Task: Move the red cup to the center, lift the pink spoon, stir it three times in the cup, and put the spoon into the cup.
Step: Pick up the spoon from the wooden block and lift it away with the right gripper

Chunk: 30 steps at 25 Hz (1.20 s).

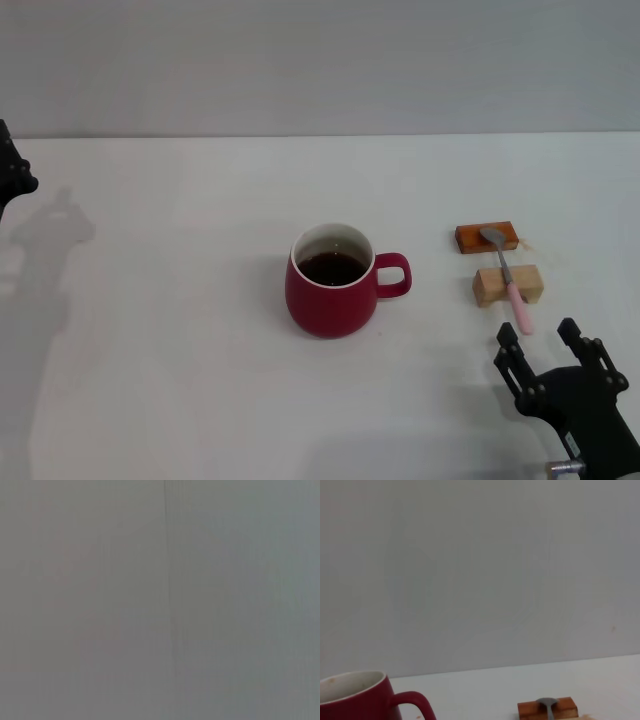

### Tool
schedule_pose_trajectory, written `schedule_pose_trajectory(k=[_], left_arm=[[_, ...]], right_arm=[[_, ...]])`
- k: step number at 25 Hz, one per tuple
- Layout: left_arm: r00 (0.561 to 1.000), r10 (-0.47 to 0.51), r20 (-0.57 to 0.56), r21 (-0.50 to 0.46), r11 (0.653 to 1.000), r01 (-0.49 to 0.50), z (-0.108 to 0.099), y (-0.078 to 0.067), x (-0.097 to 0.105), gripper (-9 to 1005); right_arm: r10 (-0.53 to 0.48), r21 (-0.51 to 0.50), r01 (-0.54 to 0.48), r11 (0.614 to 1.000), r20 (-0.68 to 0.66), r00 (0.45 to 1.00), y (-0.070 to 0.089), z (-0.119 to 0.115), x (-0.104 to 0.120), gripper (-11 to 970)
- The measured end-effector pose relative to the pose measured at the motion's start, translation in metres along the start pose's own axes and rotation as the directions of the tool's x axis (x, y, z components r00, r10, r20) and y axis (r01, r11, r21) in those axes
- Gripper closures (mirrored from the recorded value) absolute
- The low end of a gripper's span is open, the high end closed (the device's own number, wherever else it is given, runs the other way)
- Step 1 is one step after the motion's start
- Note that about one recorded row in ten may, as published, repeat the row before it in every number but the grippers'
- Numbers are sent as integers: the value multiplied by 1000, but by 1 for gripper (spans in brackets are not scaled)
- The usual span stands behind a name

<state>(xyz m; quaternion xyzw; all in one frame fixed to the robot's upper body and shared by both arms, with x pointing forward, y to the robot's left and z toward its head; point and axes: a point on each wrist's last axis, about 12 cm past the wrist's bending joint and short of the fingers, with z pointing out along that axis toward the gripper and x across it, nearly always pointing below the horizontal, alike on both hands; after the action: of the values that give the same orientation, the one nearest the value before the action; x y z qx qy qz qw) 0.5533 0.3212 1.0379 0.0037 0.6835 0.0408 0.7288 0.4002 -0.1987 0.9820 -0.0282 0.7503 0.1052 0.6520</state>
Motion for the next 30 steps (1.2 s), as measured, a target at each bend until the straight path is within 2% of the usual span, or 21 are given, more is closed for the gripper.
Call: schedule_pose_trajectory(k=[10,30], left_arm=[[1000,-4,1,-4,1000,4,-1,0,0,998],[1000,-5,4,-5,1000,5,0,0,0,998]], right_arm=[[-15,7,15,1000,-28,999,-7,17,0,240],[-40,-26,39,999,-54,998,-8,37,-3,240]])
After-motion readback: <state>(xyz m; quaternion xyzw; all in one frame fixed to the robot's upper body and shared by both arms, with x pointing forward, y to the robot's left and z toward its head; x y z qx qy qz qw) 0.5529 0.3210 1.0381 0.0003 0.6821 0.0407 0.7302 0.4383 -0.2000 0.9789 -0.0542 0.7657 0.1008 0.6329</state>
